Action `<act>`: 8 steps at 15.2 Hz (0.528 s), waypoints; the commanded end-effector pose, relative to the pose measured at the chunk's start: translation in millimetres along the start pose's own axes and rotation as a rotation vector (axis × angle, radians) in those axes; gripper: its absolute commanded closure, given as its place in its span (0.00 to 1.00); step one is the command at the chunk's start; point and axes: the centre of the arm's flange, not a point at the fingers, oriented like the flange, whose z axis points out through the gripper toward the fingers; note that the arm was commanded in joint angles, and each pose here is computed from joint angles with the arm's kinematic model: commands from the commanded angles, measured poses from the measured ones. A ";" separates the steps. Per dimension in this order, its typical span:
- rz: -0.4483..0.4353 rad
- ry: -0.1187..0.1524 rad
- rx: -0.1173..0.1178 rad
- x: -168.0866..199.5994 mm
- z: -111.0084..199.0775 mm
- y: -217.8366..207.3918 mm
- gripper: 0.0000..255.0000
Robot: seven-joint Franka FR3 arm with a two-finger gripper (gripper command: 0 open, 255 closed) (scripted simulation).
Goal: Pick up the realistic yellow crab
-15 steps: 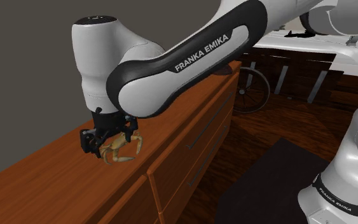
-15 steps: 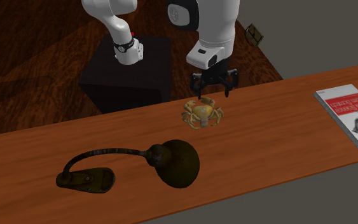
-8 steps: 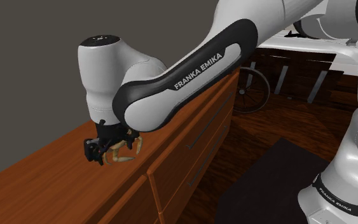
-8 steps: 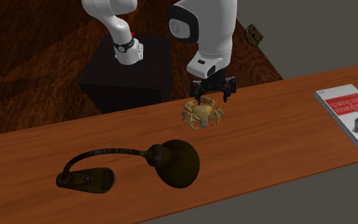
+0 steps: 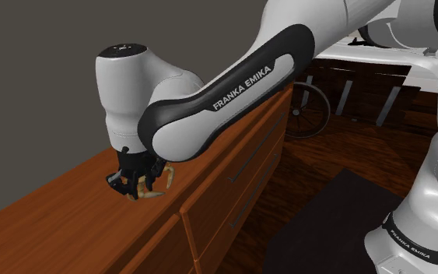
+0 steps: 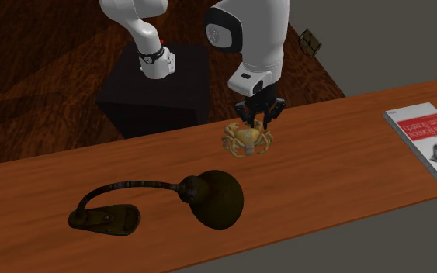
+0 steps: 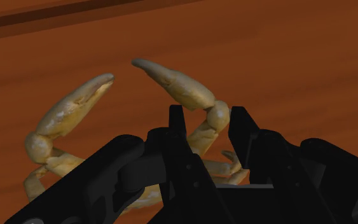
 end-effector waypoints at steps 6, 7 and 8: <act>0.000 -0.001 0.000 2.8 -20.0 -2.3 1.00; 0.000 -0.001 0.000 3.8 -25.2 -2.9 1.00; 0.000 -0.001 0.000 4.7 -30.3 -3.5 1.00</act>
